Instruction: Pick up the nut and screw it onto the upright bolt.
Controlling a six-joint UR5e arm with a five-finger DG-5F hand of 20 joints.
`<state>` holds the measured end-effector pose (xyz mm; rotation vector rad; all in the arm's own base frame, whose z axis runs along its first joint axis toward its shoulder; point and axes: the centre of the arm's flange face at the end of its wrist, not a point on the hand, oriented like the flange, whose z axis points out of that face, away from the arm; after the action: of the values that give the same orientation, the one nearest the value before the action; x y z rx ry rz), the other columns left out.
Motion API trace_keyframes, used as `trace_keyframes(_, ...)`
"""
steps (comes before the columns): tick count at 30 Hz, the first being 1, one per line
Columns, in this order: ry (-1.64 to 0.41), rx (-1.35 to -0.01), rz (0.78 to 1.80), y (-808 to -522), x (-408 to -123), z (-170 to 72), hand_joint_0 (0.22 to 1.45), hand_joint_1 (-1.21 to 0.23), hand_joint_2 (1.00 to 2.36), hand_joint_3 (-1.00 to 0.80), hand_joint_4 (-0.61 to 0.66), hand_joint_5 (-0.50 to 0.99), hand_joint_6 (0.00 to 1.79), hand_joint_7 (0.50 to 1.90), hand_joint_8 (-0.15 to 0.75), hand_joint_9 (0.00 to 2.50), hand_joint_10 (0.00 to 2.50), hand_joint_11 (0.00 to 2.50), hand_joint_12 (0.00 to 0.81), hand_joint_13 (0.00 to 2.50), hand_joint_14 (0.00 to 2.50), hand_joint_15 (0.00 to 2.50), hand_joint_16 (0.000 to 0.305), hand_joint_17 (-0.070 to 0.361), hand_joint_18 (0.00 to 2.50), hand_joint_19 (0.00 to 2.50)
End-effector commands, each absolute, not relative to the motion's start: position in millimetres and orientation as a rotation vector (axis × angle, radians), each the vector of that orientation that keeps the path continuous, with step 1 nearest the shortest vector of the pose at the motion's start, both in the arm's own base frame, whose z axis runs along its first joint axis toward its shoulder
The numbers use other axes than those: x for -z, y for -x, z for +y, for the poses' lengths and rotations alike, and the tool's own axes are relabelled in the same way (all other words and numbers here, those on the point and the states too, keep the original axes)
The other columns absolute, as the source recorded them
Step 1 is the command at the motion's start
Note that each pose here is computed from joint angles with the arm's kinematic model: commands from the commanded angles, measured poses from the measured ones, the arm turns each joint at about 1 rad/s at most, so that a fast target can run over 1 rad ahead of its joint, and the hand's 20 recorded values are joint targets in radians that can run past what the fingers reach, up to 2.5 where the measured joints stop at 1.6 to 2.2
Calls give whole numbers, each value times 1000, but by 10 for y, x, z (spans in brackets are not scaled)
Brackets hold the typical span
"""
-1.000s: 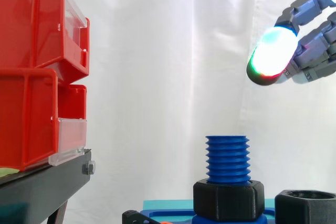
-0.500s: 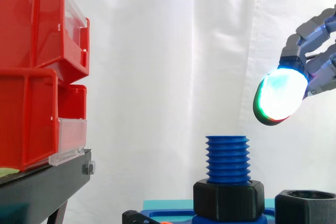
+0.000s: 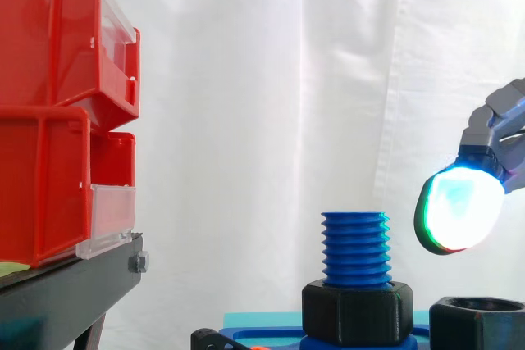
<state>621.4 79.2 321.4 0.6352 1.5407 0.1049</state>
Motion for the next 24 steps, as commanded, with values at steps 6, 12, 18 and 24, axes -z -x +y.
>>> trace_keyframes(6, -632, -83, 1546, -6207, -3202, 765, 426, -655, 1000, -500, 263, -241, 502, 789, 319, 323, 0, 0, 375, 303, 0, 0, 45, 101, 107, 0)
trace_keyframes(12, -667, -24, 1522, -6189, -3224, 689, 426, -654, 1000, -500, 263, -241, 502, 789, 319, 323, 0, 0, 376, 305, 0, 0, 45, 101, 109, 0)
trace_keyframes(18, -688, 9, 1511, -6172, -3220, 647, 425, -656, 1000, -500, 260, -241, 502, 788, 320, 323, 0, 0, 378, 311, 0, 0, 45, 102, 118, 0)
trace_keyframes(24, -727, 54, 1485, -6154, -3219, 589, 424, -655, 1000, -500, 260, -241, 502, 787, 320, 323, 0, 0, 380, 318, 0, 0, 46, 103, 125, 0)
